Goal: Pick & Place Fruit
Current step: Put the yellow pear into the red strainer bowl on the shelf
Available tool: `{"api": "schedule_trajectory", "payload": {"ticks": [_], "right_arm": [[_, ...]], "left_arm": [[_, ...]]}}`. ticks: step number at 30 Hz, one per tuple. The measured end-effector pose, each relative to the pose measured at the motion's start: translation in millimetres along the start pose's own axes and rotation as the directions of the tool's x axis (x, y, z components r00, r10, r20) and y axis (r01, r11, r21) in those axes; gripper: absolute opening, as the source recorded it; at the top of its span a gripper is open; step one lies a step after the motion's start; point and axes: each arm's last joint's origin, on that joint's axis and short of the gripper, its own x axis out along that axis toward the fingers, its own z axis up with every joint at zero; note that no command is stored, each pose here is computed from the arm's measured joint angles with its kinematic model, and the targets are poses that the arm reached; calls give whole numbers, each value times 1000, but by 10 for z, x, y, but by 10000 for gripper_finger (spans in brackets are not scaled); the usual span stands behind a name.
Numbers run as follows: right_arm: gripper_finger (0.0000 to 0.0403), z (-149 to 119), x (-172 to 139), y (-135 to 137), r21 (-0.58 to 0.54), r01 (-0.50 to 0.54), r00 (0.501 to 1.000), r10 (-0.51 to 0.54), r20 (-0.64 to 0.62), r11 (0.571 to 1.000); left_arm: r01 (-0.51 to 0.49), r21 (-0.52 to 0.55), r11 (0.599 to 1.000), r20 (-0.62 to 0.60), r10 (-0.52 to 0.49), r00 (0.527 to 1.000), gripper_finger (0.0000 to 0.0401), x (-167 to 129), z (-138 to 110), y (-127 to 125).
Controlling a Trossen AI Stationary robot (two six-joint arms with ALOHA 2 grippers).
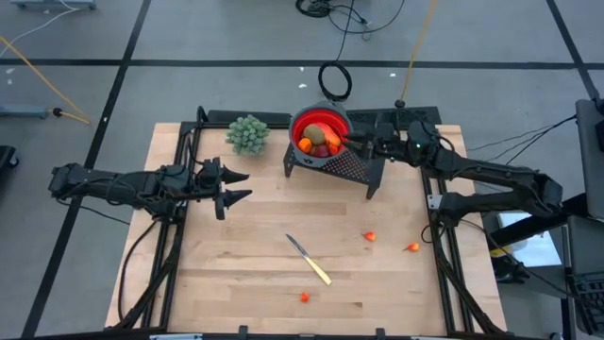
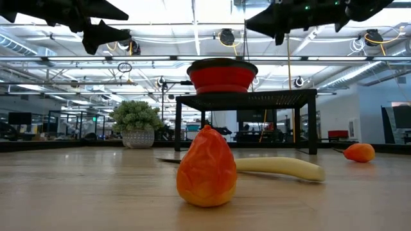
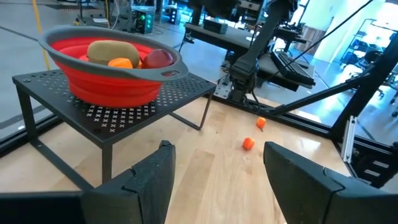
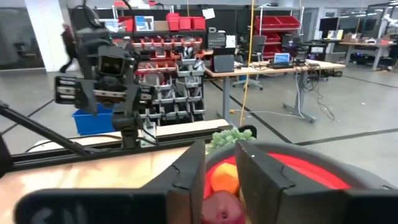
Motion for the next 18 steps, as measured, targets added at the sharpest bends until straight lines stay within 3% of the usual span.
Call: {"api": "schedule_trajectory", "payload": {"ticks": [9, 18], "right_arm": [[8, 101, -165, 121, 0, -38, 999, 38, 3, 999], [1, 137, -312, 254, 12, -192, 981, 192, -31, 981]], "left_arm": [[82, 7, 997, -26, -81, 996, 243, -6, -7, -23], [84, 24, 996, -55, -83, 995, 243, -5, -33, -18]]}}
